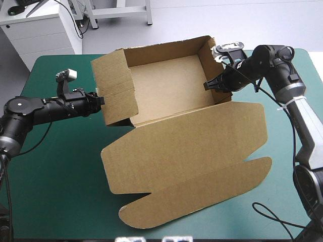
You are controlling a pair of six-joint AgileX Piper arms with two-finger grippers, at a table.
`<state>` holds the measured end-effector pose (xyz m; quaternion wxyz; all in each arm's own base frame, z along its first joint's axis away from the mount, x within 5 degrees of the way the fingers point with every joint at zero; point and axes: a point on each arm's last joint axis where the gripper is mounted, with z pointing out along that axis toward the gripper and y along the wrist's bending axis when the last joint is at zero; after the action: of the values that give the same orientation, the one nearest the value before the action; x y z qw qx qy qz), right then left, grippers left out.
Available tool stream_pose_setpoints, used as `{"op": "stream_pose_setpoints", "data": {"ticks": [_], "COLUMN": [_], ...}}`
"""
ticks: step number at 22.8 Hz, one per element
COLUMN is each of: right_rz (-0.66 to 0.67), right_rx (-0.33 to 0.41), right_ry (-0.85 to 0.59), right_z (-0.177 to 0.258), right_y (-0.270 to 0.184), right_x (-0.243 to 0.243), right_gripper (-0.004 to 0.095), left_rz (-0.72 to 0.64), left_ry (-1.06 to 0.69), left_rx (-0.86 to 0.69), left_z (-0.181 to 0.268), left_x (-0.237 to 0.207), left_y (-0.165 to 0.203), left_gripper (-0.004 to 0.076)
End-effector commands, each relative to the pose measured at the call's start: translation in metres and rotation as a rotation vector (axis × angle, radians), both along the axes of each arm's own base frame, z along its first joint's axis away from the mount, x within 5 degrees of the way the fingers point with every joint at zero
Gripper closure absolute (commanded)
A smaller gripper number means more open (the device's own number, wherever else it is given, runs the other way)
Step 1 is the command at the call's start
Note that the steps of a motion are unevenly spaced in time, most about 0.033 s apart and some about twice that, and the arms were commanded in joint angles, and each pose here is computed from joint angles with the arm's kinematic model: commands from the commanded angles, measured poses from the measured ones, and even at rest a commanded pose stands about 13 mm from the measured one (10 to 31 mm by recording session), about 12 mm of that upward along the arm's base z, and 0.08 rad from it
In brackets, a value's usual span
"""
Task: Fold the box
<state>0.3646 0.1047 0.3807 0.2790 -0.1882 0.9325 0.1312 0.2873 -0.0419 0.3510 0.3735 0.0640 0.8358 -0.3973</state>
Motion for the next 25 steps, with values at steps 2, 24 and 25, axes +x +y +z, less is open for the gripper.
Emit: {"op": "stream_pose_setpoints", "data": {"ticks": [2,24,25], "right_rz": [-0.011,-0.016,-0.017], "right_rx": [0.052,-0.056,-0.055], "right_ry": [-0.102,-0.162,-0.162], "right_z": [0.026,0.026,0.026], "right_y": [0.000,0.029,0.029], "right_x": [-0.007,-0.013,-0.013], "right_gripper": [0.0919,0.0920,0.0920], "left_rz": [-0.006,-0.062,-0.062], "left_ry": [-0.150,-0.094,-0.094], "left_rx": [-0.095,-0.128,-0.128], "left_z": [0.050,0.056,0.056], "left_x": [-0.015,-0.023,-0.023], "left_y": [-0.006,-0.010,-0.010], "left_gripper": [0.0731,0.0229,0.0229]}}
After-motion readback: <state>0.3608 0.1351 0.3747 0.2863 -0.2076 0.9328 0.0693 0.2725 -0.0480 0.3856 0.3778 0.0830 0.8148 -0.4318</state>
